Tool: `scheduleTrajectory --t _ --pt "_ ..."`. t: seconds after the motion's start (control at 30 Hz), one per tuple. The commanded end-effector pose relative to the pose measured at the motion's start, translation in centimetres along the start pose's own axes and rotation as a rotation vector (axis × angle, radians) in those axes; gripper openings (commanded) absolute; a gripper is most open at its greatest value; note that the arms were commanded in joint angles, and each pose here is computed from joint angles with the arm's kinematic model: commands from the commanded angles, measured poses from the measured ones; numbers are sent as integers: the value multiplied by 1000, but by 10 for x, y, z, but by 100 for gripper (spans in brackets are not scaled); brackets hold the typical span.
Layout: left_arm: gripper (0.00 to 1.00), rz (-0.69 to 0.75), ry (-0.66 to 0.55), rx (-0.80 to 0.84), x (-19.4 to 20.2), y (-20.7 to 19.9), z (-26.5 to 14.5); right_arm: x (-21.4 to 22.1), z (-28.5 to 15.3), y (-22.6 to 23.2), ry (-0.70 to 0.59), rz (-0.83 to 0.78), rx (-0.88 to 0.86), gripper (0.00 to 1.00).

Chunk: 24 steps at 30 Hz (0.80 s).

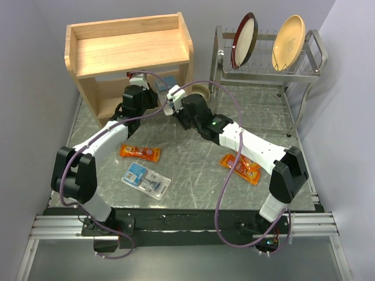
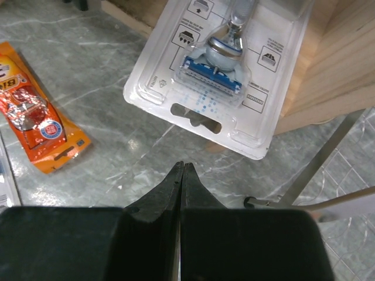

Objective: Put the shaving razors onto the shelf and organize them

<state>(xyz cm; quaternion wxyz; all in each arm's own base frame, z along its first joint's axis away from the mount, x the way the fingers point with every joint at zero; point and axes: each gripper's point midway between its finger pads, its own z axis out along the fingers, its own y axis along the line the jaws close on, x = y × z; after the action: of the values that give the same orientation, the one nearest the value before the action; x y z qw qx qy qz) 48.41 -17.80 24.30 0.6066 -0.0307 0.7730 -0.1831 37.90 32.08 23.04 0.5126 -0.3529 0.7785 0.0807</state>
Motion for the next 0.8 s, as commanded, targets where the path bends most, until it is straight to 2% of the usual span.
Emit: scheduleTrajectory --t 0.0,0.27,0.33,0.37,0.43,0.47,0.53,0.57,0.63,0.67,0.7,0.73,0.77 --pt "15 51 -34 72 -13 -17 13 -34 1 -5 -81 39 2 0" --pt "15 53 -32 92 -14 -33 30 -40 3 -11 -99 39 38 0" --pt "20 50 -36 79 -16 -33 30 -39 6 -12 -97 39 42 0" --pt "29 51 -43 73 -20 -33 27 -40 7 -11 -99 39 40 0" --pt "33 59 -40 32 -22 -25 20 -41 10 -10 -97 43 33 0" --pt "34 58 -66 26 -35 -26 7 -45 10 -10 -105 46 32 0" --pt "35 70 -47 -10 -28 -14 -10 -44 14 -9 -102 50 35 0" --pt "38 63 -81 4 -45 -18 -31 -48 14 -11 -110 53 39 0" --pt "41 64 -12 1 -24 -11 -52 -47 19 -11 -107 57 49 0" --pt "45 53 -33 9 -35 -13 -72 -53 19 -13 -119 59 56 0" --pt "48 51 35 -6 -12 -4 -83 -52 22 -14 -115 58 62 0" --pt "53 40 44 -1 -13 -4 -100 -55 24 -14 -121 56 64 0" --pt "62 30 66 -12 -8 2 -108 -61 24 -16 -133 54 65 0"
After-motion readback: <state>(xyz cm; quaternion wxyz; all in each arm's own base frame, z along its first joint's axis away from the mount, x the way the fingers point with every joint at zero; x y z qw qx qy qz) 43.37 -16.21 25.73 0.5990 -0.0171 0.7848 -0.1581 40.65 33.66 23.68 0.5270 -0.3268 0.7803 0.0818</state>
